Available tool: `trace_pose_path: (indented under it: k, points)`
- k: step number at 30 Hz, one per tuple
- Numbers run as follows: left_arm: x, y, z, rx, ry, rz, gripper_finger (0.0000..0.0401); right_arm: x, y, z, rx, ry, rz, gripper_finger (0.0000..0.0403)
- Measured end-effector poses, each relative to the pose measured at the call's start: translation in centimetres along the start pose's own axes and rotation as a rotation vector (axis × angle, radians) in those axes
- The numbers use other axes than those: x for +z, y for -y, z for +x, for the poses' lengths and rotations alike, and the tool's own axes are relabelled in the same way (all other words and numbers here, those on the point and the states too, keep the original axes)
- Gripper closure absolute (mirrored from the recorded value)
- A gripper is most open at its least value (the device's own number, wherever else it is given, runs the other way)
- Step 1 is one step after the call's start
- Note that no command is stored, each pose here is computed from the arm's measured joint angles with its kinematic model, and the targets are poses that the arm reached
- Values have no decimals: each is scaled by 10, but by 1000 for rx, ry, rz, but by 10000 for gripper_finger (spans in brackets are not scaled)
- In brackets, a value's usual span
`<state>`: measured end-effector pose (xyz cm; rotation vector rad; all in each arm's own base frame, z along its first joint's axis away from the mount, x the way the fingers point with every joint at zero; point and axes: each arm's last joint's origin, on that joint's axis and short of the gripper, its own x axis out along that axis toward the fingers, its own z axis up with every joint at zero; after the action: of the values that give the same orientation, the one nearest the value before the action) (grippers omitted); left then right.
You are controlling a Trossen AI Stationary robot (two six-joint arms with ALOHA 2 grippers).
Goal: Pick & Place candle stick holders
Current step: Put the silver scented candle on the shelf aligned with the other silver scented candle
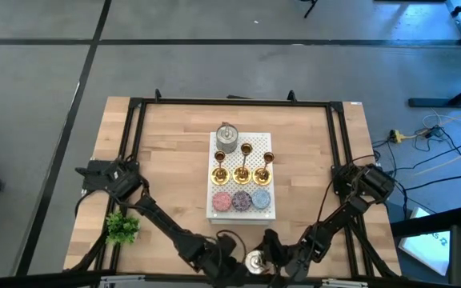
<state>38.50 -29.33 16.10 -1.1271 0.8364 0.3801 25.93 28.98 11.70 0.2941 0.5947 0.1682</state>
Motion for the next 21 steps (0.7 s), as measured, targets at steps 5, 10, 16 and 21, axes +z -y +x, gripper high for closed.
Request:
trace_pose_path:
  k: [5, 10, 16, 21]
  points:
    - [-5, -7, -1, 64, -3, -29, 400, -2, 0, 0, -8, -1, -14, 6]
    - [9, 4, 8, -46, -8, -13, 400, -5, 1, 3, -12, -3, -22, 6]
    - [22, 7, 13, -64, -33, 1, 400, -7, 1, 4, -6, 1, -20, 6]
    - [33, 12, 15, -109, -29, -1, 399, -11, 5, 6, -17, -27, -24, 7]
